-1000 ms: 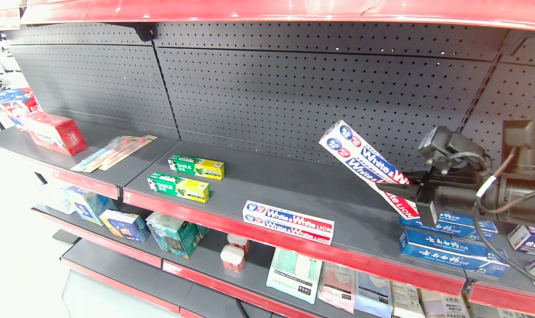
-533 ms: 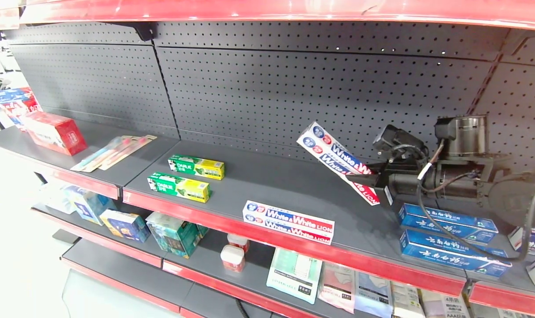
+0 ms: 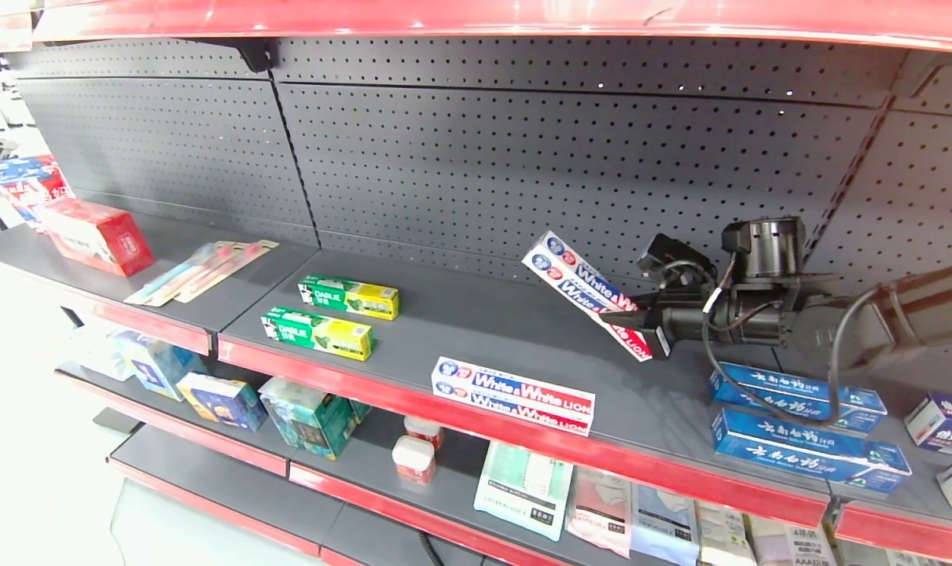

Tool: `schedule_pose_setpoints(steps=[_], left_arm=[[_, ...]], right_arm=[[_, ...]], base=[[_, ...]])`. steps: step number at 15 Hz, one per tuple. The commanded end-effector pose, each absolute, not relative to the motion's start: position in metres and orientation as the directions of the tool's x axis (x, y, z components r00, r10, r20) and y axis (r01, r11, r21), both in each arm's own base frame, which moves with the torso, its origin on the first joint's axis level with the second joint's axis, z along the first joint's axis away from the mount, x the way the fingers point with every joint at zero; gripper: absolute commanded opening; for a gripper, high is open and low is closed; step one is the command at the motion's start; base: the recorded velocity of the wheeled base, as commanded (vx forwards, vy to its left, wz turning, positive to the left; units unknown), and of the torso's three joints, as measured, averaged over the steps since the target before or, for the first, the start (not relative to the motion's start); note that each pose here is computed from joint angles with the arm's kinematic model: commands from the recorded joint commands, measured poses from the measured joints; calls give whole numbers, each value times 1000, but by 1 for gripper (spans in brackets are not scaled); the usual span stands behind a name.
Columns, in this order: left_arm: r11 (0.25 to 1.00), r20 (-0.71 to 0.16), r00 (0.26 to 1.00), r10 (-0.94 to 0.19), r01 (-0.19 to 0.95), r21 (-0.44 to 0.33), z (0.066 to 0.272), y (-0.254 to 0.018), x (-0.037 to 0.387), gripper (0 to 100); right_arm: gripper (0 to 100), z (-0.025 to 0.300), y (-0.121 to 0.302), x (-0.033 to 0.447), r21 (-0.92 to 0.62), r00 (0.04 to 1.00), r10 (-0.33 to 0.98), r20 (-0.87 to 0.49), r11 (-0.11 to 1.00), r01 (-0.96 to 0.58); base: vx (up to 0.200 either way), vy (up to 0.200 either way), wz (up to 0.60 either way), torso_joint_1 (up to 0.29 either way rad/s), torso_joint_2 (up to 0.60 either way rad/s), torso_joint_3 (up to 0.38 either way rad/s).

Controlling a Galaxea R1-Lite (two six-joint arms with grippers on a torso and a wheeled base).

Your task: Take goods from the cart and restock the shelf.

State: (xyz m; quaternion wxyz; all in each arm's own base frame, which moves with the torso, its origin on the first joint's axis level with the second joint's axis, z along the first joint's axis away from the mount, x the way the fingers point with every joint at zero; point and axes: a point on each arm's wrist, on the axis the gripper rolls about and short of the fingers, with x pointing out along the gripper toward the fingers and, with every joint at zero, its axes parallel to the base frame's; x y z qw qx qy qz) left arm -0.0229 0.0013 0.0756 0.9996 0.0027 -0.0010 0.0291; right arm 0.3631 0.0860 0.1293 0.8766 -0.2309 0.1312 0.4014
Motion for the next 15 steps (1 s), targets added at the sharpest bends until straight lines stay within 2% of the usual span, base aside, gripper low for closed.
schedule_pose_setpoints(steps=[1, 7, 15], left_arm=[[998, 2, 998, 58, -58, 6, 76, 1, -23, 100], [998, 2, 998, 60, -60, 6, 76, 1, -23, 100], [998, 2, 998, 58, -58, 6, 76, 1, -23, 100]], right_arm=[[0, 112, 88, 373, -267, 610, 662, -435, 551, -790], [0, 97, 77, 386, -230, 583, 685, -437, 541, -809], [0, 81, 73, 398, -233, 520, 744, -420, 466, -854]], base=[[0, 0, 0, 0, 0, 0], [0, 0, 0, 0, 0, 0], [0, 0, 0, 0, 0, 0]])
